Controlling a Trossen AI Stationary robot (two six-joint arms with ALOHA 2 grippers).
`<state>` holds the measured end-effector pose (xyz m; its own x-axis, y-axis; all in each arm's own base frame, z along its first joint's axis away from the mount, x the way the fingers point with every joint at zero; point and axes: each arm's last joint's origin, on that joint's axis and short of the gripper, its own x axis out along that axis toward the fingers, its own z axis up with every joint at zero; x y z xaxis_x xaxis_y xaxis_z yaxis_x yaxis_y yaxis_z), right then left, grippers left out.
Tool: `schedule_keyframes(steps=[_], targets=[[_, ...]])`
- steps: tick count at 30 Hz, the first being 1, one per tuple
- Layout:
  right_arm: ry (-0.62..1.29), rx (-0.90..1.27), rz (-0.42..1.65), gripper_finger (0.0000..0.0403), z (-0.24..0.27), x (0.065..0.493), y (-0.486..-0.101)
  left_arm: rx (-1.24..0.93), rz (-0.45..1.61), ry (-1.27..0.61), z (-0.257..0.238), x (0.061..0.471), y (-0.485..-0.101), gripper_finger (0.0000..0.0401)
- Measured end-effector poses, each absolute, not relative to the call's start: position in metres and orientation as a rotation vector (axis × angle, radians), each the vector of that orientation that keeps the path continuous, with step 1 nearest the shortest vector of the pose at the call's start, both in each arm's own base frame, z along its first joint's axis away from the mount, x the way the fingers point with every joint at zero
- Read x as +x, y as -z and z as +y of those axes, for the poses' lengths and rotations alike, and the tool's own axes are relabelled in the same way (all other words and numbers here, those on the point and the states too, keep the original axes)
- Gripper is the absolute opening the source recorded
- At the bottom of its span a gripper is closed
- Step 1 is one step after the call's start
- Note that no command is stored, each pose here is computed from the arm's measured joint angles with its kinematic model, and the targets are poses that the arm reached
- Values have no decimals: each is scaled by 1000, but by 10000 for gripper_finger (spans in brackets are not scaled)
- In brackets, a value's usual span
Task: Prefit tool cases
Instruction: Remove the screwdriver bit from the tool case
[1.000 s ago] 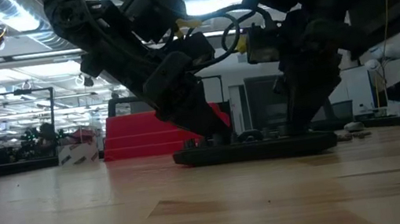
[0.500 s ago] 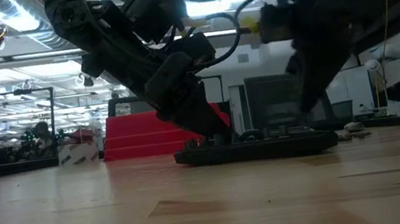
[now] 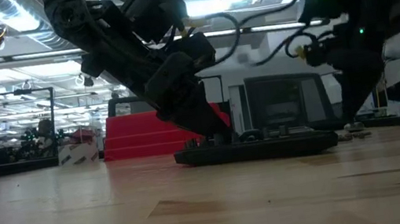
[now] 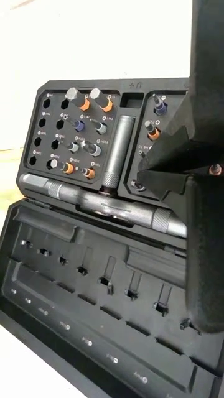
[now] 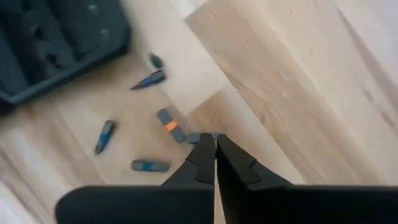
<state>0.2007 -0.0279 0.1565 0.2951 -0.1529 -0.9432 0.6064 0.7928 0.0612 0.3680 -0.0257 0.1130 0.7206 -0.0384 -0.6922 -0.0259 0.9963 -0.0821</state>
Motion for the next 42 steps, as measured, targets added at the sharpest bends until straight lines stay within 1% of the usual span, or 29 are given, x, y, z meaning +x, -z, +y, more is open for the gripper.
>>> schedule_keyframes(steps=[3,5,8,12,15,18,21,24,29,34,37,40,42], targets=[[520,512,1131,19,-35,201,-153,-94,766,6,-26,368,-113,0],[520,543,1110,36,-40,202,-153,-100,767,4,-26,368,-113,0],[497,592,1083,72,-46,203,-154,-111,767,1,-26,368,-113,0],[459,609,1094,130,-48,203,-154,-114,767,1,-26,368,-113,0],[351,660,1106,169,-44,204,-155,-116,767,2,-26,368,-113,0],[138,717,1049,192,-37,212,-160,-116,766,2,-26,368,-113,0],[-9,677,966,196,-20,226,-170,-111,760,5,-26,368,-113,0],[-56,578,876,197,-1,243,-182,-88,738,15,-26,369,-115,0],[-32,443,818,197,22,262,-198,-71,650,10,-26,376,-116,0],[-41,399,798,198,28,273,-206,-78,603,12,-27,380,-117,0],[-23,390,821,198,26,272,-208,-42,570,30,-27,380,-128,0],[-16,347,868,198,26,270,-208,-3,522,42,-26,379,-148,0],[-22,337,891,198,26,269,-206,19,532,48,-26,375,-155,0]])
